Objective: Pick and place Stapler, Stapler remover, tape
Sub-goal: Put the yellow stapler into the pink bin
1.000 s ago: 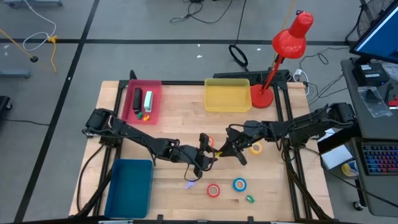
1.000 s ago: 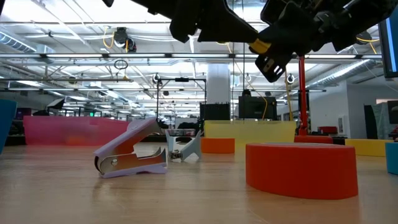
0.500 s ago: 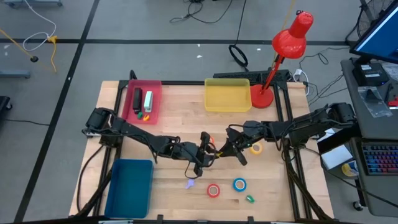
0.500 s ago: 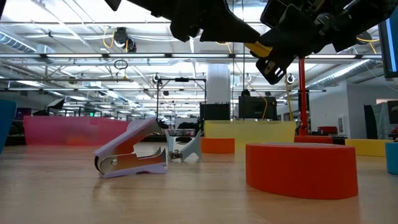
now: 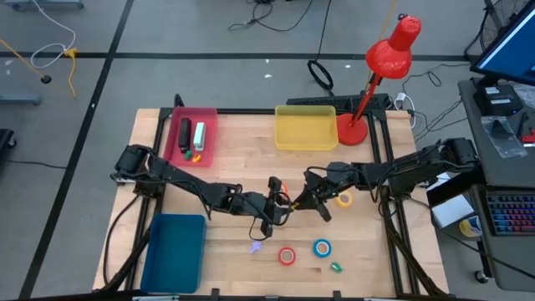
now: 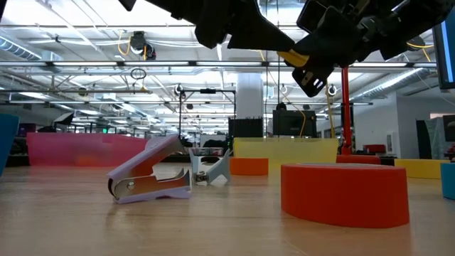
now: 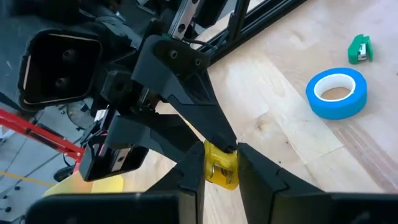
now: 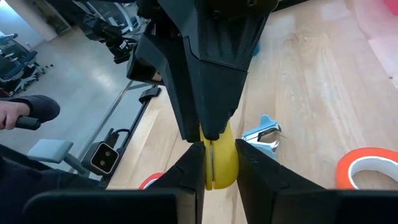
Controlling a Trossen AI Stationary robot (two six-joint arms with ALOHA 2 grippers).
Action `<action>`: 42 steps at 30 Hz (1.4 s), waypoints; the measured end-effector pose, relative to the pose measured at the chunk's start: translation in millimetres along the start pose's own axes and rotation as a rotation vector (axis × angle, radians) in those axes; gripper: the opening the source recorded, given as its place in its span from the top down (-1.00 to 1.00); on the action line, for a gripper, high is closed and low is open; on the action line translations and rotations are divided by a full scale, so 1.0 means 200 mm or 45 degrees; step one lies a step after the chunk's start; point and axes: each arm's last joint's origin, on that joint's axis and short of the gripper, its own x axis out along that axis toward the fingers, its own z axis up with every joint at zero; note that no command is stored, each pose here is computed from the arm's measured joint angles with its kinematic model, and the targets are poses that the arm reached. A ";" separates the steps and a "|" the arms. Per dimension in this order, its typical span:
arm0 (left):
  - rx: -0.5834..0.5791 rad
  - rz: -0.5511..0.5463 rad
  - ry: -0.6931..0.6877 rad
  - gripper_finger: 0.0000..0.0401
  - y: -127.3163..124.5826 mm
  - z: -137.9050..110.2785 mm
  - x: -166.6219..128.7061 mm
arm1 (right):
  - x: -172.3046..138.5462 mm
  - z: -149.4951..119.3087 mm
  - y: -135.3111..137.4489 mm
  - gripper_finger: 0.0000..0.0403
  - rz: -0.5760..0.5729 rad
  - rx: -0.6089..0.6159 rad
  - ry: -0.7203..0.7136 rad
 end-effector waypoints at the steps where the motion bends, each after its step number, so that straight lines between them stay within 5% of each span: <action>1: 0.000 0.004 0.005 0.67 0.00 0.00 0.00 | 0.00 0.00 0.00 0.67 -0.013 0.000 -0.005; 27: 0.003 0.116 0.271 0.72 -0.03 -0.04 -0.06 | 0.00 0.01 0.00 0.41 -0.022 -0.011 -0.012; 35: -0.023 0.415 0.689 0.72 0.09 -0.14 -0.22 | 0.00 0.00 0.00 0.37 -0.021 -0.009 -0.004; 42: -0.187 0.597 1.293 0.68 0.28 -0.45 -0.36 | 0.00 0.00 0.00 0.37 -0.021 -0.009 -0.003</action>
